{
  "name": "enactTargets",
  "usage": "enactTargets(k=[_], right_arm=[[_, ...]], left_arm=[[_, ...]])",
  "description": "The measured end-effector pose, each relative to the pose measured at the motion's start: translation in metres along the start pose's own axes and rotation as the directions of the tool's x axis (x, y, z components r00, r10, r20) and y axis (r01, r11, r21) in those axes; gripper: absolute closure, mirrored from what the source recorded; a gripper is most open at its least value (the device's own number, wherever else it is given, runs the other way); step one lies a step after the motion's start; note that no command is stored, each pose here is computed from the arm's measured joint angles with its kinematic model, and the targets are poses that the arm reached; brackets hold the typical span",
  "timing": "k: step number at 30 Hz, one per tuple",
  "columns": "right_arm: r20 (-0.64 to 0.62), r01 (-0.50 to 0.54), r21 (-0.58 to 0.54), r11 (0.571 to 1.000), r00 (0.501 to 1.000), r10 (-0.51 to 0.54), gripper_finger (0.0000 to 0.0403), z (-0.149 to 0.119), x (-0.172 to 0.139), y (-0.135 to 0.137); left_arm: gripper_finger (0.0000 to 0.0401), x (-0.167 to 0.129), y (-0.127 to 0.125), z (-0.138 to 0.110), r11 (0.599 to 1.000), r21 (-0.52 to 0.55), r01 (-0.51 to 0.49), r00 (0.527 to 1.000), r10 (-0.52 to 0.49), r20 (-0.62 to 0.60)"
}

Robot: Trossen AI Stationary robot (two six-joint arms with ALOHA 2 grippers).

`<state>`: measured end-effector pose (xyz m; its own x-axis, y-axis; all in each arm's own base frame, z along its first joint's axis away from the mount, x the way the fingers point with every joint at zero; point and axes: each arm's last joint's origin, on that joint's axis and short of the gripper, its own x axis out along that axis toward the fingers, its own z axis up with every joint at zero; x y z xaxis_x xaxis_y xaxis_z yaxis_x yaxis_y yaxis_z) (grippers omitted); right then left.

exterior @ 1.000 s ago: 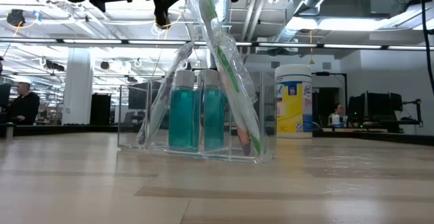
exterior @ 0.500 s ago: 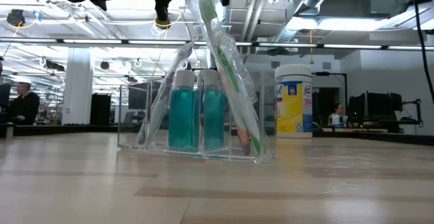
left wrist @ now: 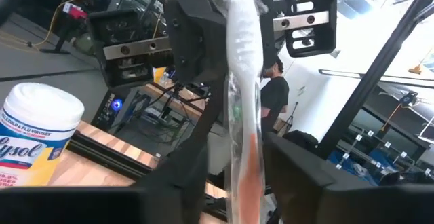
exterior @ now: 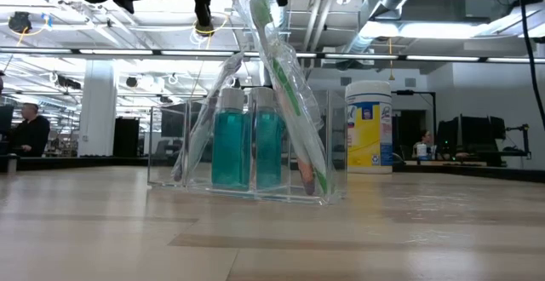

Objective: Pick & Place toothbrushing station
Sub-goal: Put the orange toothbrush into the transparent organizer

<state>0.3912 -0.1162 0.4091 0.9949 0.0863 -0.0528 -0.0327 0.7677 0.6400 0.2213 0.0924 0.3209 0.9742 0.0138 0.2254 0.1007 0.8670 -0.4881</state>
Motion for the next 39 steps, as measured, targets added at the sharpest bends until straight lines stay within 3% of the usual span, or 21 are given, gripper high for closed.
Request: enactTargets(k=[5,7,17,30,39], right_arm=[[-0.012,-0.014,0.001,1.000,1.000,0.014,0.0403,0.000,0.000,0.000],[-0.012,-0.014,0.000,1.000,1.000,0.014,0.0403,-0.001,0.000,0.001],[0.004,-0.016,-0.006,1.000,1.000,0.016,0.0397,0.004,-0.003,-0.001],[0.039,-0.008,-0.064,0.998,0.999,0.010,0.0252,0.039,-0.041,-0.018],[0.045,0.024,-0.098,0.995,0.999,-0.020,0.0250,0.054,-0.078,-0.006]], left_arm=[[0.0368,0.000,0.000,0.000,0.999,0.037,0.000,1.000,0.000,0.001],[0.0385,0.000,0.000,0.000,0.999,0.046,-0.002,1.000,0.002,0.001],[0.0391,0.000,0.000,0.001,0.998,0.056,-0.014,1.000,0.013,0.011],[0.0391,-0.001,0.007,-0.013,0.997,0.075,-0.017,0.987,0.029,-0.159],[0.0391,-0.007,-0.010,-0.035,0.993,0.114,-0.018,0.983,0.038,-0.179]])
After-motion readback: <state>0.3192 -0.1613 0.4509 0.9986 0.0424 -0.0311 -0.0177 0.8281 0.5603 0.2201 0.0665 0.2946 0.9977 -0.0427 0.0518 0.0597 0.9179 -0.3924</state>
